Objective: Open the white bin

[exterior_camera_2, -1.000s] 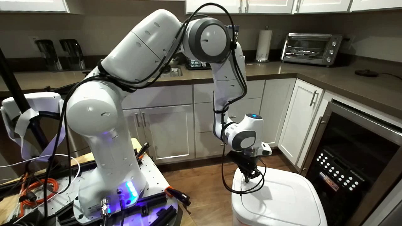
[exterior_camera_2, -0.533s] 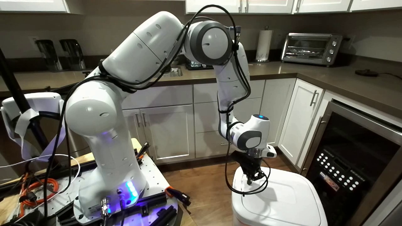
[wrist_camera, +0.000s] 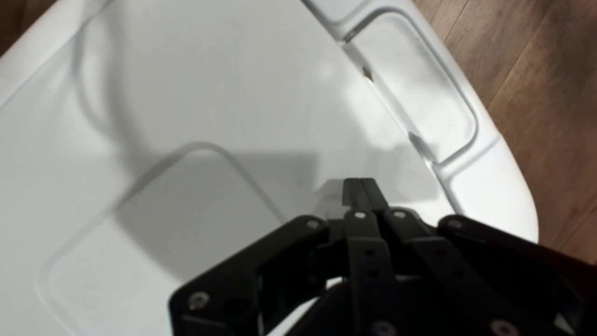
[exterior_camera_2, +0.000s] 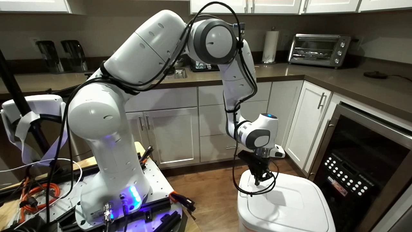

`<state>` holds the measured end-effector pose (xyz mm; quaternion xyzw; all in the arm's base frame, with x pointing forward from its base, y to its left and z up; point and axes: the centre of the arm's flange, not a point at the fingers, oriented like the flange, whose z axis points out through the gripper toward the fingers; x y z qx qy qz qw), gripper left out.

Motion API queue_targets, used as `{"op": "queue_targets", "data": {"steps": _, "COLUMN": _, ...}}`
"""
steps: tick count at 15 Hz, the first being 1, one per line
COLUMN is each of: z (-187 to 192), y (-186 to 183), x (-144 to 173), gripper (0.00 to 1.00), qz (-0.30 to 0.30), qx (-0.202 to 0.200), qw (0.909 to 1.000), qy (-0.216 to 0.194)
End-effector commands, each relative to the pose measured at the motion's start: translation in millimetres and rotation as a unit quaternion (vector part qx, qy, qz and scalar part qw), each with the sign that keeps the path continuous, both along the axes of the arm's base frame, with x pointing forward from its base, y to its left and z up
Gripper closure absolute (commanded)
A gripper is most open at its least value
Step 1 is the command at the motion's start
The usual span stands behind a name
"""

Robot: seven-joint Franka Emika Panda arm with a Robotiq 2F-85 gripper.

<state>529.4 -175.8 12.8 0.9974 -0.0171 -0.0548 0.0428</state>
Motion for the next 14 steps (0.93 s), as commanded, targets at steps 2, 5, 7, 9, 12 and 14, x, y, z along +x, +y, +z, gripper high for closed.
{"op": "queue_targets", "data": {"steps": 2, "z": 39, "y": 21, "x": -8, "gripper": 1.00, "qz": -0.020, "qx": -0.010, "qw": 0.9993, "qy": 0.032}}
{"op": "queue_targets", "data": {"steps": 5, "z": 50, "y": 32, "x": -20, "gripper": 1.00, "qz": -0.031, "qx": -0.013, "qw": 0.9981, "qy": 0.051}}
{"op": "queue_targets", "data": {"steps": 7, "z": 51, "y": 35, "x": -29, "gripper": 1.00, "qz": -0.037, "qx": -0.015, "qw": 0.9974, "qy": 0.060}}
{"op": "queue_targets", "data": {"steps": 9, "z": 48, "y": 36, "x": -39, "gripper": 1.00, "qz": -0.044, "qx": -0.013, "qw": 0.9967, "qy": 0.068}}
{"op": "queue_targets", "data": {"steps": 12, "z": 36, "y": 38, "x": -51, "gripper": 1.00, "qz": -0.045, "qx": -0.005, "qw": 0.9965, "qy": 0.071}}
{"op": "queue_targets", "data": {"steps": 14, "z": 27, "y": 40, "x": -56, "gripper": 1.00, "qz": -0.042, "qx": 0.001, "qw": 0.9965, "qy": 0.072}}
